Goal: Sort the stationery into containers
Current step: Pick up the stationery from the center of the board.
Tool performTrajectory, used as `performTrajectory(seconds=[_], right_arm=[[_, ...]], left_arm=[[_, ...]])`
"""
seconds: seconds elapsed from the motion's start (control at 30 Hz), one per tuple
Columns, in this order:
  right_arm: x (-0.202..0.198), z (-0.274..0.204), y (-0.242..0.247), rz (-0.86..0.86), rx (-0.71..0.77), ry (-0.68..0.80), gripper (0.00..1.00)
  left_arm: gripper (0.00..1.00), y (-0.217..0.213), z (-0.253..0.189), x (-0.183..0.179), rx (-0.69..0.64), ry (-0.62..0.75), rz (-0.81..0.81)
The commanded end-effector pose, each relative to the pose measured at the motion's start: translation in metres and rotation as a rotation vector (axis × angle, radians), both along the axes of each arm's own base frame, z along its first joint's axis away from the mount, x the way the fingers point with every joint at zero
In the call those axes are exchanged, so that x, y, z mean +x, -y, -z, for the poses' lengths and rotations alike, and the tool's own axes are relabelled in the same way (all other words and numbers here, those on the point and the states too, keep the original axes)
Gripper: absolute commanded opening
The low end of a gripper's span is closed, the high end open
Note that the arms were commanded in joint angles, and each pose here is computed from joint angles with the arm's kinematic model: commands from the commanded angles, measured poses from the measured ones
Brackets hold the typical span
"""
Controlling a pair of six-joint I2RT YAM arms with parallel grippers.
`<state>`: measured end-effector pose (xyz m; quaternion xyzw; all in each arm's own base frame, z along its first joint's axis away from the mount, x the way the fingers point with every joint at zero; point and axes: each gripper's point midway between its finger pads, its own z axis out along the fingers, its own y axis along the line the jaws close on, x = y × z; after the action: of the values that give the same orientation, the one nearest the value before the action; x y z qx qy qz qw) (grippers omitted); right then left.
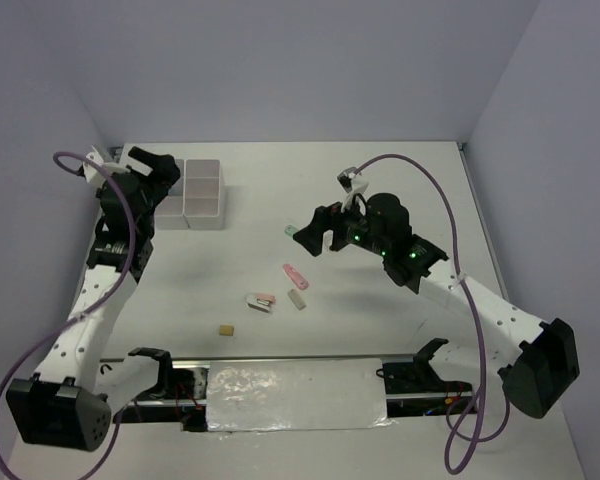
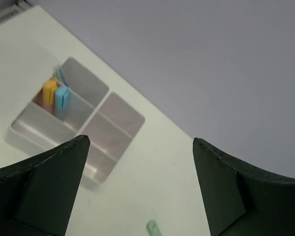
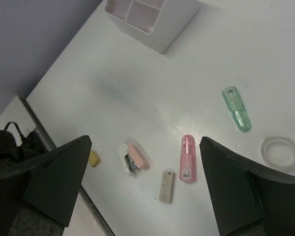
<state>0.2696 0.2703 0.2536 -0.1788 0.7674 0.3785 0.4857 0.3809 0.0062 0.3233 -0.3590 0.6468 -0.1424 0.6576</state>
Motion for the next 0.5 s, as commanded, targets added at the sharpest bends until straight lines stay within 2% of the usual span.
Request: performTrajectory(seconds=[0.0, 0.1, 0.13, 0.2, 0.27, 0.37, 0.4, 0.47], right_arm=[[0.02, -0.001, 0.007, 0.106, -0.027, -0.011, 1.0], [0.037, 0.027, 0.017, 0.203, -0.123, -0.07, 0.98], [0.041, 0.031, 0.019, 0.218, -0.144, -0.084, 0.94], [0.045, 0.038, 0.016, 0.214, -0.167, -0.102, 0.89], [0.05, 0.044, 0.015, 0.223, -0.184, -0.113, 0.77], [0.059, 0.053, 0.018, 0.22, -0.243, -0.118, 0.49], [0.06, 0.056, 0.017, 0.208, -0.262, -0.116, 0.45], [0.063, 0.065, 0.015, 0.169, -0.314, -0.115, 0.45]], left_arm=[[0.99, 0.033, 0.065, -0.036, -0.043, -0.257, 0.172], [0.99, 0.046, 0.073, -0.057, -0.007, -0.308, 0.272], [0.99, 0.044, 0.082, -0.069, 0.014, -0.37, 0.279], [0.99, 0.043, 0.074, -0.085, 0.085, -0.394, 0.316], [0.98, 0.048, 0.058, -0.098, 0.168, -0.367, 0.393], [0.99, 0.044, 0.061, -0.118, 0.298, -0.383, 0.45], [0.99, 0.042, 0.065, -0.12, 0.329, -0.385, 0.45], [0.99, 0.031, 0.084, -0.127, 0.368, -0.415, 0.41]])
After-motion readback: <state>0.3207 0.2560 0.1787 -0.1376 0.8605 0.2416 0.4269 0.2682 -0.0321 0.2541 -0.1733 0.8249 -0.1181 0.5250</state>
